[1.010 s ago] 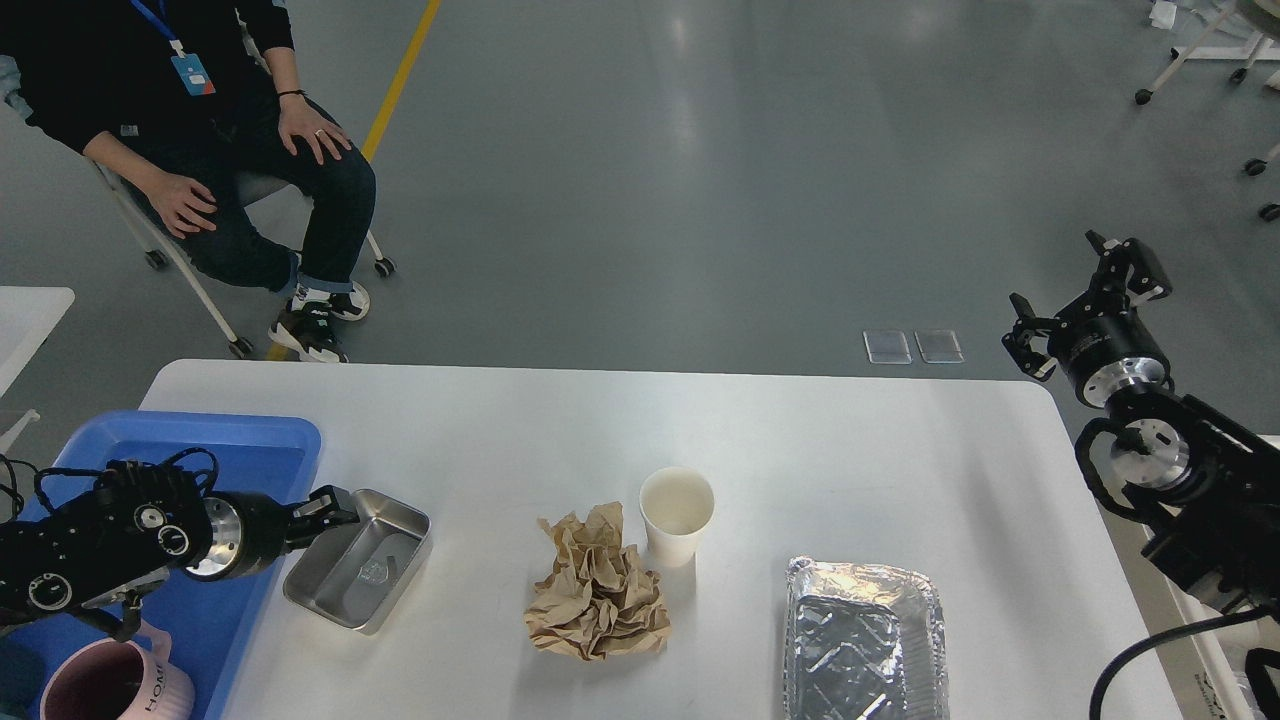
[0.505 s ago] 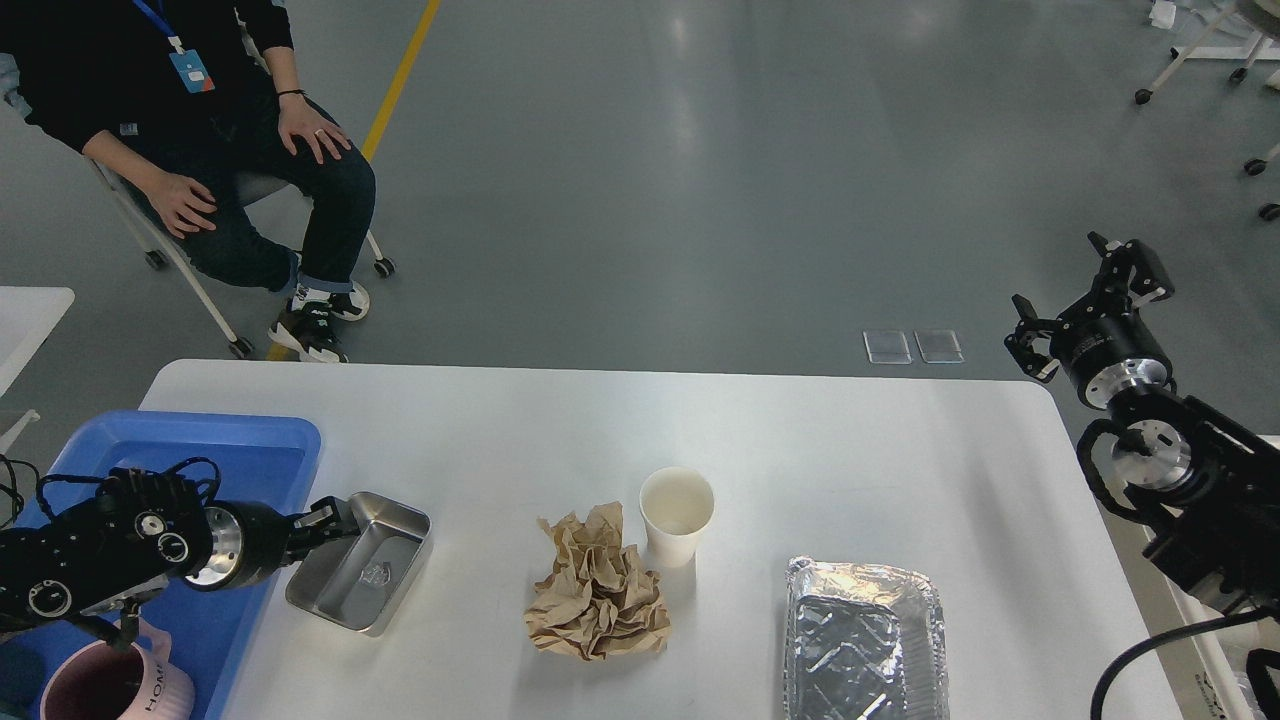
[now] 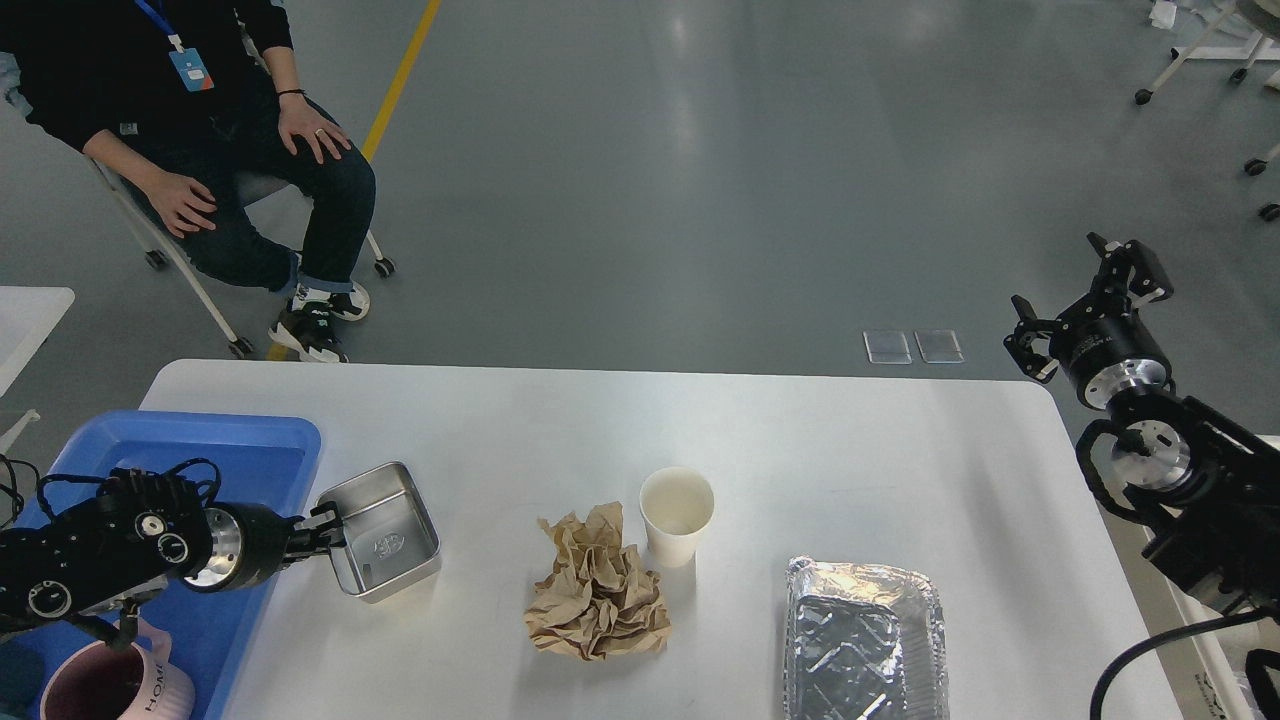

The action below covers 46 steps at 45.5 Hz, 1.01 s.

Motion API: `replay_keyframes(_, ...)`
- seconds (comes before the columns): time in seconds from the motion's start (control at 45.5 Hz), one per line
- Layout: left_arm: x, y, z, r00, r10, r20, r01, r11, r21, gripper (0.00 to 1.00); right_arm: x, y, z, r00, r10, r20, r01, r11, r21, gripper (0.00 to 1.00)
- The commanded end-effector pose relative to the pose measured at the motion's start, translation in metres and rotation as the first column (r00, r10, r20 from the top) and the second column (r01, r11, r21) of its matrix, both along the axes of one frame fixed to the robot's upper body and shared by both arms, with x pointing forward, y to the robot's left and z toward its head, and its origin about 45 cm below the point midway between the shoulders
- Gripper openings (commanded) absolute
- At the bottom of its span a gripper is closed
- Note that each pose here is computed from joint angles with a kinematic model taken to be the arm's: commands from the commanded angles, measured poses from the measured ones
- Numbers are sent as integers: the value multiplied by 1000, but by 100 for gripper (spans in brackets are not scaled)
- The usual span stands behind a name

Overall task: Tidy desktop
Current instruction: 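Close the left gripper on the edge of the silver tin, then lift the silver tin up toward the blue tray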

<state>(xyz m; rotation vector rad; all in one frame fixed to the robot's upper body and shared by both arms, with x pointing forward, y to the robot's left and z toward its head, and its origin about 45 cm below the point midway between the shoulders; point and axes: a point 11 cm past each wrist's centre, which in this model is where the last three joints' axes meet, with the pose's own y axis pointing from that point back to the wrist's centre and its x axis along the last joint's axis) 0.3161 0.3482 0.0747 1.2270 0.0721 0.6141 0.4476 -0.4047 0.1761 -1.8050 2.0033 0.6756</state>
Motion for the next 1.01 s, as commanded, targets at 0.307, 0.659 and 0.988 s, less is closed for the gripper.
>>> replay_keyframes(0.307, 2, -1, 2, 1000, -1, 7, 1, 1000, -1, 0, 0, -1, -1, 1000, -3, -2, 3, 1000, 0, 100)
replay_keyframes(0.659, 22, -12, 23, 998, -43, 53, 46, 997, -66, 0, -1, -5, 2, 1000, -6, 1, 6, 1000, -6, 100)
replay_keyframes(0.988, 24, 33, 65, 980, -22, 199, 54, 986, -158, 0, 0, -12, 8, 1000, -13, 11, 14, 1000, -17, 100)
